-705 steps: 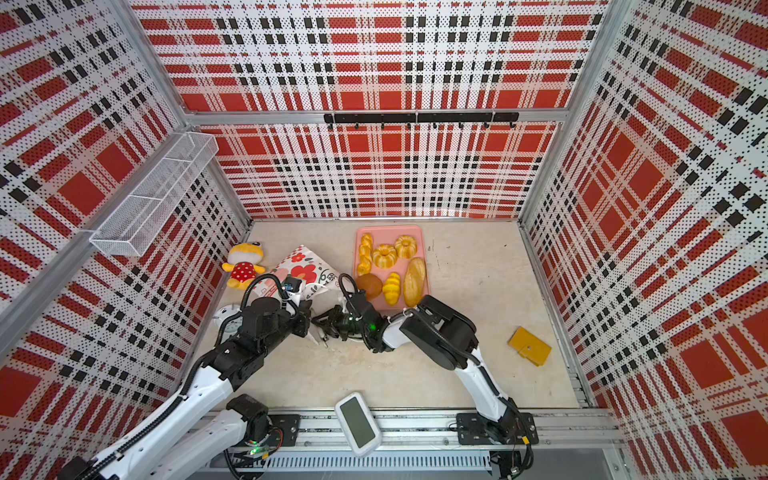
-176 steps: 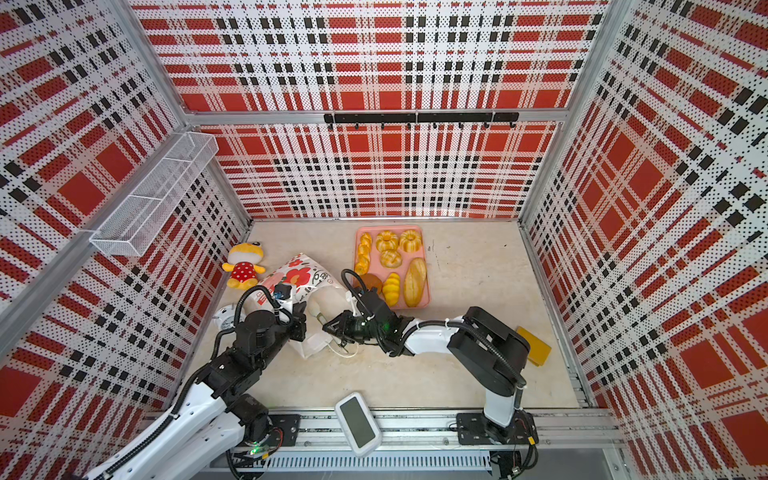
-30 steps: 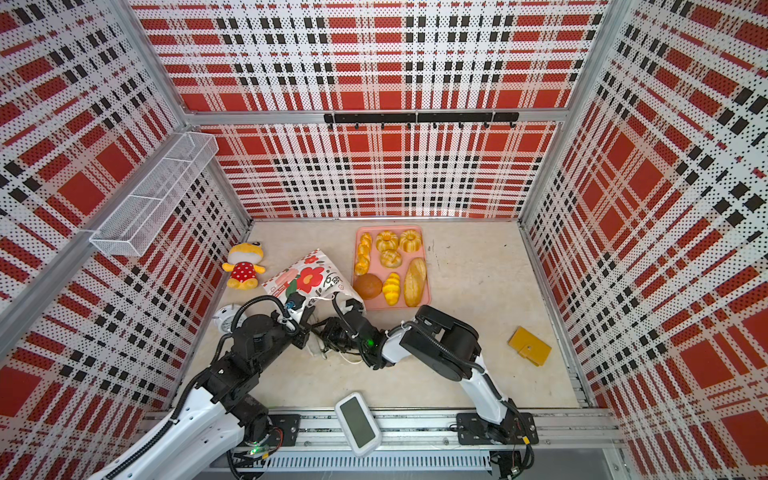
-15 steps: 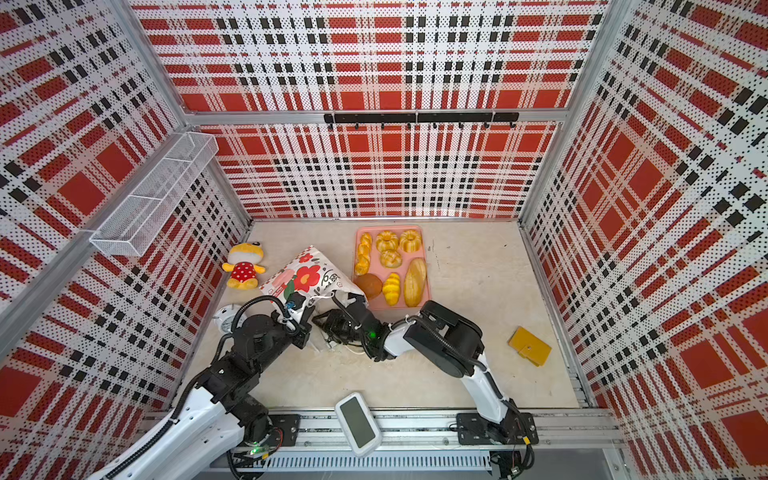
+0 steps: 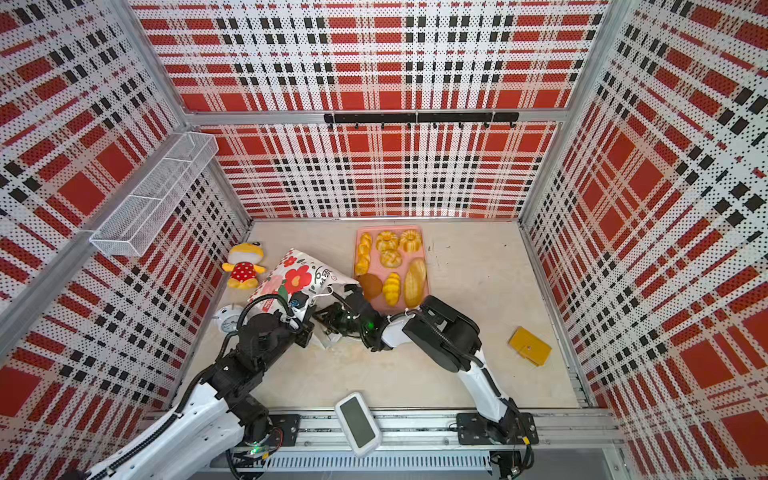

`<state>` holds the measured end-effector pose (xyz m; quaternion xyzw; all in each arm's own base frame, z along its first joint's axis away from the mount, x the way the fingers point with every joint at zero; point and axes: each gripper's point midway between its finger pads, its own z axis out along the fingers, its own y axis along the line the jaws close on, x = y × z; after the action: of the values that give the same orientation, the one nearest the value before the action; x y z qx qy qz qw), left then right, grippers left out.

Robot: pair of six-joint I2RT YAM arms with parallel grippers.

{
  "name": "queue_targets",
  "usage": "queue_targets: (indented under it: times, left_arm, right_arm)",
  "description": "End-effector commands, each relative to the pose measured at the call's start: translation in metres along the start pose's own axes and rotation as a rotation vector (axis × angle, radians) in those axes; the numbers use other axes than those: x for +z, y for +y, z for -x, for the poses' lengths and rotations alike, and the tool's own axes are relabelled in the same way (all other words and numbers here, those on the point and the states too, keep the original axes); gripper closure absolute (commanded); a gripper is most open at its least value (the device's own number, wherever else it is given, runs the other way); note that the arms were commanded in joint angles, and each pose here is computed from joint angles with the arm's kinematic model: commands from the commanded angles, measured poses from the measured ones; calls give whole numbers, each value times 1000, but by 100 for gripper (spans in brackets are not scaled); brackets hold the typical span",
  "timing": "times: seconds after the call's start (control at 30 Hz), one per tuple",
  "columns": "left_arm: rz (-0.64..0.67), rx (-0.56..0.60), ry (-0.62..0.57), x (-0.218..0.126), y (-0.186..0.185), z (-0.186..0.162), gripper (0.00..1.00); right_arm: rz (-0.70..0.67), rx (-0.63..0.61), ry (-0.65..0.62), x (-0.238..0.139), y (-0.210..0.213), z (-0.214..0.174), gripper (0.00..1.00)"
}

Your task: Take the fake bread out of the paper bag

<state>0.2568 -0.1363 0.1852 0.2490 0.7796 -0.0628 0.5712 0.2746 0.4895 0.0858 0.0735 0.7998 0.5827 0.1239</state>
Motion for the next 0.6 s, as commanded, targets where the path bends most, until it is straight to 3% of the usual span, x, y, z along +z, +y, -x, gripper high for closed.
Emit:
queue_targets:
  times: [0.0,0.33,0.53,0.57]
  left_arm:
    - [-16,-28,-12,1,-6,-3,100]
    - [19,-63,-35,-2,0,-1,100]
    - [30,-74,-46,-5,2,-1,100]
    - [30,-75,-47,-5,2,0,100]
  right_arm:
    - [141,-99,-45,-30,57,1,100]
    - [140,-115,-80,-72,63,-15,100]
    - [121,-110,-65,-70,57,-20,100]
    - [126,-98,-66,-67,56,-19,94]
